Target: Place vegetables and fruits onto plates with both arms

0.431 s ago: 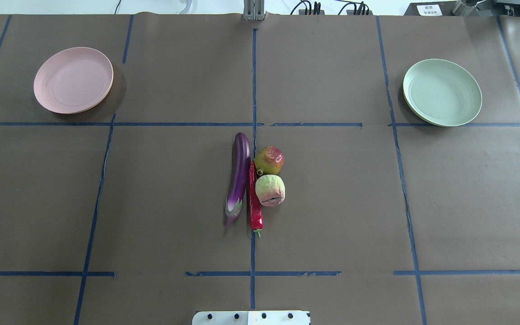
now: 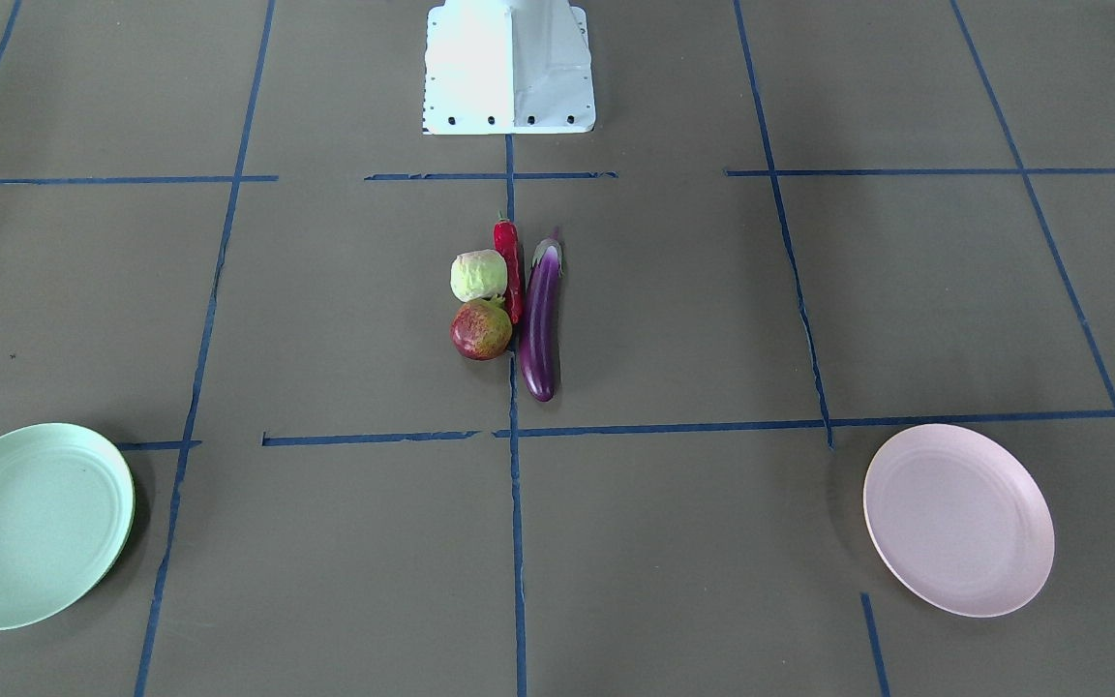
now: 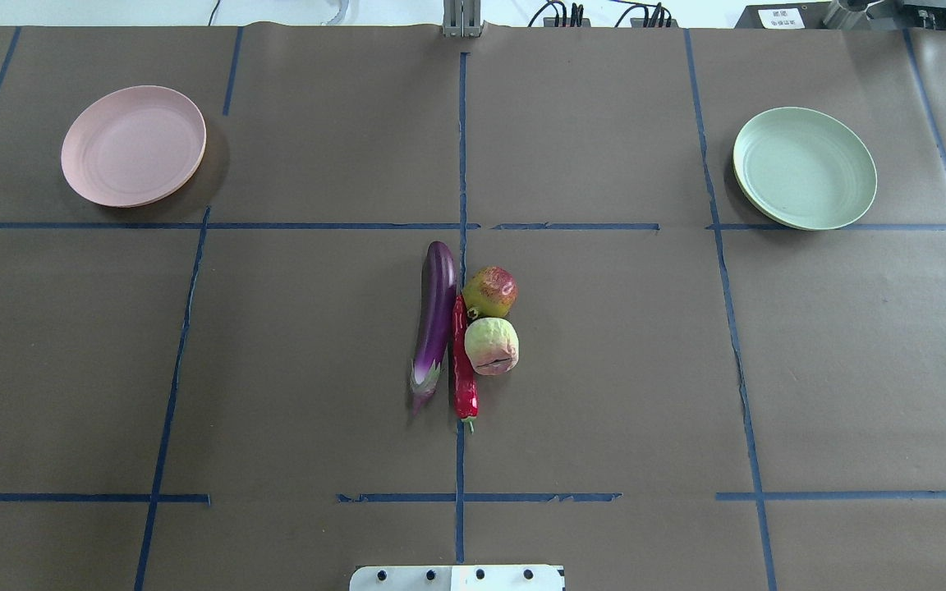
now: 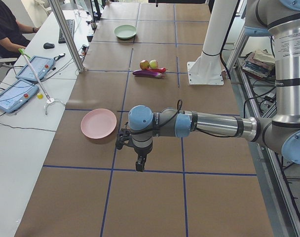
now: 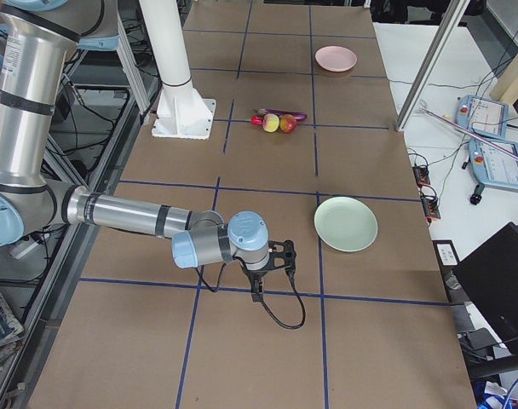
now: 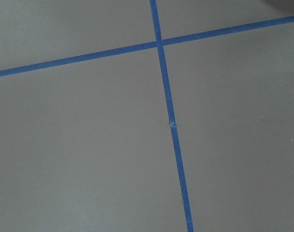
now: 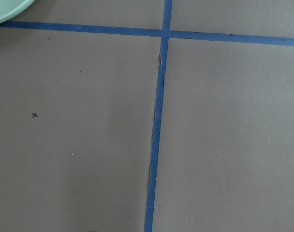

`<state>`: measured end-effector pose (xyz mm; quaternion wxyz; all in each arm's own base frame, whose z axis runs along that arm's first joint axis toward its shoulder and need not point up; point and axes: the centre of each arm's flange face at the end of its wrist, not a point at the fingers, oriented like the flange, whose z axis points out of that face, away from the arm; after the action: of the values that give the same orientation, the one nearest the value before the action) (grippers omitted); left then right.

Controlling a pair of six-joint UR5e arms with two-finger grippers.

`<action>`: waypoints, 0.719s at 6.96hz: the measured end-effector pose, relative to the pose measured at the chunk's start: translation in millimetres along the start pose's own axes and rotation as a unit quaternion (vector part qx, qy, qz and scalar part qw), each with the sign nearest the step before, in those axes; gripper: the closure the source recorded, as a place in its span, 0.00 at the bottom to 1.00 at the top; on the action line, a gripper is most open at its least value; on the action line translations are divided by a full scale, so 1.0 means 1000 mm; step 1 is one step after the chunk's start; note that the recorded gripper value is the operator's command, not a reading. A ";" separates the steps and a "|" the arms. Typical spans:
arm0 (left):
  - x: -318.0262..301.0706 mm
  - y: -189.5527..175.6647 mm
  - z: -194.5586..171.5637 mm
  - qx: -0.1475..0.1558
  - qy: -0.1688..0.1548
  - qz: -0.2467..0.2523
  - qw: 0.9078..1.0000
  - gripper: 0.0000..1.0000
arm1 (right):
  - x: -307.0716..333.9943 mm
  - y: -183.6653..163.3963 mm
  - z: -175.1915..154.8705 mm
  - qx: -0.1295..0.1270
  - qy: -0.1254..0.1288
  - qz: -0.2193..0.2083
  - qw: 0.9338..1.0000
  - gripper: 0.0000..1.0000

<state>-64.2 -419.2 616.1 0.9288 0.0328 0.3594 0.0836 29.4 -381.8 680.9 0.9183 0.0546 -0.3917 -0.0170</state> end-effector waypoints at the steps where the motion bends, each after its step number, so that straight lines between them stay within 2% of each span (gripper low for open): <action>1: 0.000 0.000 0.000 -0.001 -0.001 0.001 1.000 0.00 | 0.000 0.000 0.000 0.000 0.000 0.000 1.000 0.00; 5: 0.001 0.003 0.001 -0.002 -0.001 -0.002 1.000 0.00 | 0.001 0.002 0.001 -0.002 -0.001 0.003 1.000 0.00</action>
<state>-63.4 -416.3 616.4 0.9295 0.0306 0.3583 0.0818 29.3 -380.4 682.4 0.9179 0.0519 -0.3931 -0.0153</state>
